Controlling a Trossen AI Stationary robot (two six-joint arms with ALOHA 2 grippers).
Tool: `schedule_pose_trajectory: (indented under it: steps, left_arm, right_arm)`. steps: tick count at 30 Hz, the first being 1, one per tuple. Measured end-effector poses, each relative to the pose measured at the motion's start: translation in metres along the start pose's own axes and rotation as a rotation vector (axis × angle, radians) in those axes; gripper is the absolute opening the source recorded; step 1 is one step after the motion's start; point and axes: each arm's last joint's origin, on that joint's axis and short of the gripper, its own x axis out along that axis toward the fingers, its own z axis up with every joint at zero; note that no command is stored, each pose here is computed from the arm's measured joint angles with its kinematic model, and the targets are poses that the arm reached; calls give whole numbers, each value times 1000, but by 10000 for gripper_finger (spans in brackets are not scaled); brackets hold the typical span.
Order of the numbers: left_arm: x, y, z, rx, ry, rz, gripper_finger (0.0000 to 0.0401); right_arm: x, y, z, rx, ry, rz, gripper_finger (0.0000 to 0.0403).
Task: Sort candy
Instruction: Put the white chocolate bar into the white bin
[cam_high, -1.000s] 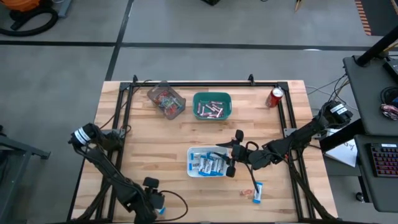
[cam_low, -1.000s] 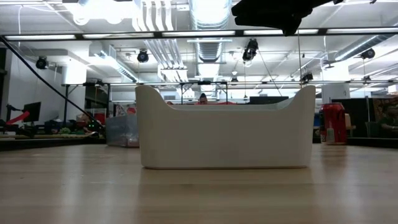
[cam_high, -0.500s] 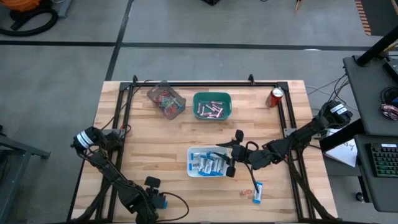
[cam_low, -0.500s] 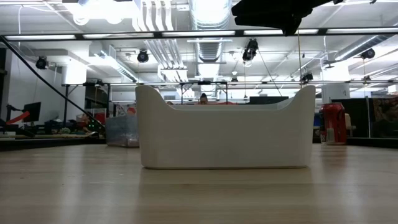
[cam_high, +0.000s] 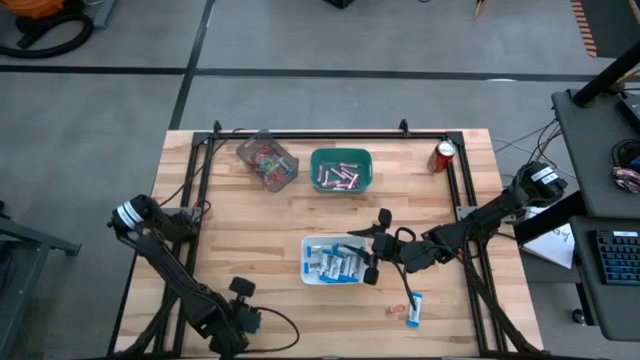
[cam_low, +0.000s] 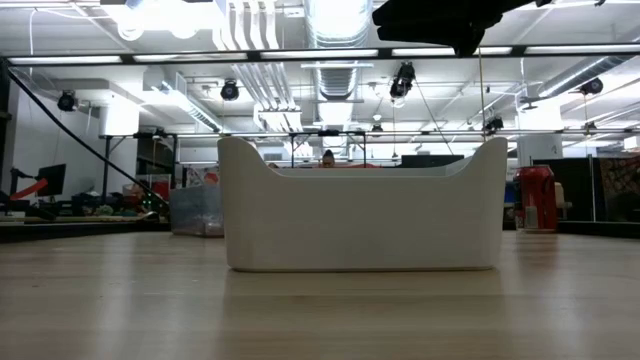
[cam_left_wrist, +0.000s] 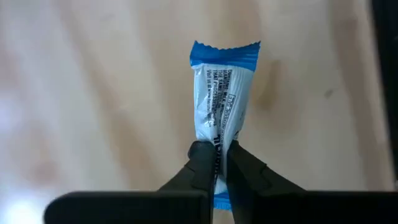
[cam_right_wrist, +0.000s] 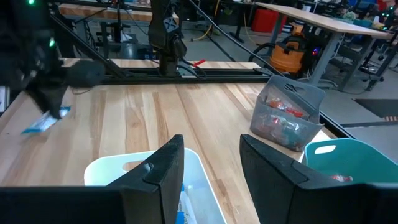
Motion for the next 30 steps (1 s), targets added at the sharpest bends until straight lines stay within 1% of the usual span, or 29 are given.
schedule_pose_trajectory:
  steps: [2, 4, 6, 8, 11, 13, 15, 18, 20, 22, 25, 30]
  left_arm:
    - [-12, 8, -3, 0, -4, 48, 6]
    - [-25, 18, -5, -2, -48, 114, 6]
    - [-40, 28, -5, -12, -138, 200, 6]
    - [-56, 38, -3, -33, -257, 297, 6]
    - [-78, 56, -1, -82, -416, 440, 6]
    - [-92, 68, 0, -128, -494, 507, 6]
    - [-102, 78, 0, -167, -547, 548, 6]
    - [-112, 90, 4, -187, -608, 603, 6]
    - [-116, 96, 11, -198, -649, 627, 6]
    - [-118, 102, 21, -205, -690, 628, 6]
    - [-117, 111, 37, -212, -735, 647, 6]
    - [-105, 124, 56, -180, -722, 700, 6]
  right_arm:
    - [0, 0, 0, 0, 0, 0, 148]
    - [0, 0, 0, 0, 0, -1, 148]
    - [0, -1, 0, 2, 0, -2, 148]
    - [1, -2, 0, 10, 1, -7, 148]
    - [3, -3, 0, 18, 2, -13, 148]
    - [3, -4, 0, 20, 2, -17, 148]
    - [4, -5, 0, 28, 2, -19, 148]
    - [5, -6, 0, 31, 3, -25, 148]
    - [6, -7, 0, 32, 3, -29, 148]
    - [6, -8, 0, 32, 3, -33, 148]
    - [7, -9, 0, 34, 4, -39, 148]
    - [8, -11, 0, 35, 4, -44, 148]
